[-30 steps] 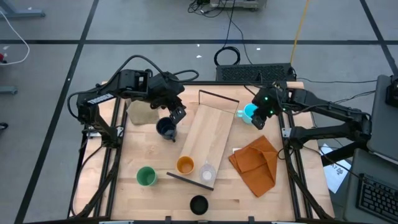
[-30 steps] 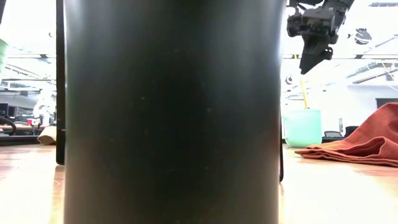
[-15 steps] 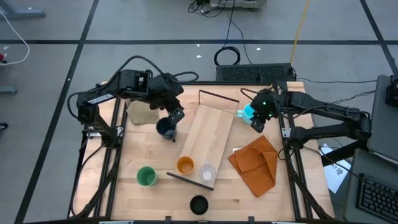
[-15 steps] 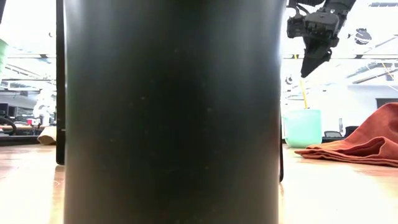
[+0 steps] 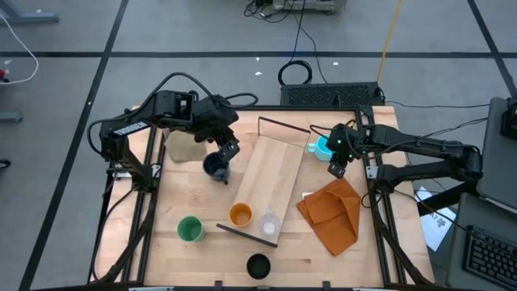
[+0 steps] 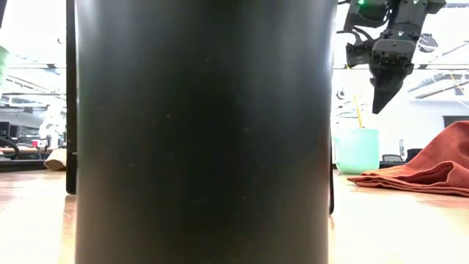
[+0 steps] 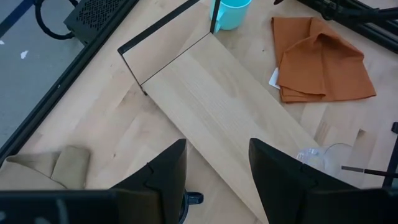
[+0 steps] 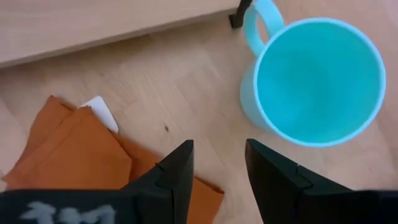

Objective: Stack small to large cups/mugs on shelf
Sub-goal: Put the light blue mug on the shelf

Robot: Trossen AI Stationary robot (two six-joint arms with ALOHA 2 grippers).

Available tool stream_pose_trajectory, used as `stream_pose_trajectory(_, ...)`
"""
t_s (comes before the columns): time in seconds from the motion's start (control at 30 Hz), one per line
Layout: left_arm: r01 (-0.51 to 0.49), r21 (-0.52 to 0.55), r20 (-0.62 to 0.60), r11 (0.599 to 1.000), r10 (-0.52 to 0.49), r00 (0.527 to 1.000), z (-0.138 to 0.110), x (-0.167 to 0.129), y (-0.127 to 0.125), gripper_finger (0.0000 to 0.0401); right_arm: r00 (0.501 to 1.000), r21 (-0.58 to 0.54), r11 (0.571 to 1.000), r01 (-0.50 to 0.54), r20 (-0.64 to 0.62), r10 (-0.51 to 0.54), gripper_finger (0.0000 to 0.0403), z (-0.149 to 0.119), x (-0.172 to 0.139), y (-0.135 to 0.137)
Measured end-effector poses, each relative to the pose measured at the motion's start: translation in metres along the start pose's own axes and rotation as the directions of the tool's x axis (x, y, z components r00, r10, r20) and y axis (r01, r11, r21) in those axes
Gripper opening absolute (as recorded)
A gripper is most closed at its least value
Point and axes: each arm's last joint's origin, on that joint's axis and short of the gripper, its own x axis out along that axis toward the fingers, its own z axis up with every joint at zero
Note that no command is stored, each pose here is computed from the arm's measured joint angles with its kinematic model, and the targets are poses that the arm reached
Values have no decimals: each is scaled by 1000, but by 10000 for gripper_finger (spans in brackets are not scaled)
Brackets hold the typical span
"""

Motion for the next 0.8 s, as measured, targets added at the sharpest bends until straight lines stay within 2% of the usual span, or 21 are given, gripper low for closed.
stream_pose_trajectory(0.3, -1, 0, 0, 1000, 1, 1000, 0, 0, 0, 175, 999, -128, 992, 3, 33, 1, 137, 3, 0, 0)
stream_pose_trajectory(0.5, -1, -1, 0, 1000, 1, 1000, 0, 0, 0, 175, 984, -250, 952, 178, 54, -170, 137, 3, -1, -6)
stream_pose_trajectory(0.6, 0, -9, 1, 1000, 0, 1000, 0, 0, 0, 175, 976, -236, 947, 218, 59, -210, 137, 4, -1, -11)
stream_pose_trajectory(0.8, -1, -21, 1, 1000, 1, 1000, 0, 0, 0, 175, 976, -201, 956, 212, 82, -199, 137, 11, 1, -17)
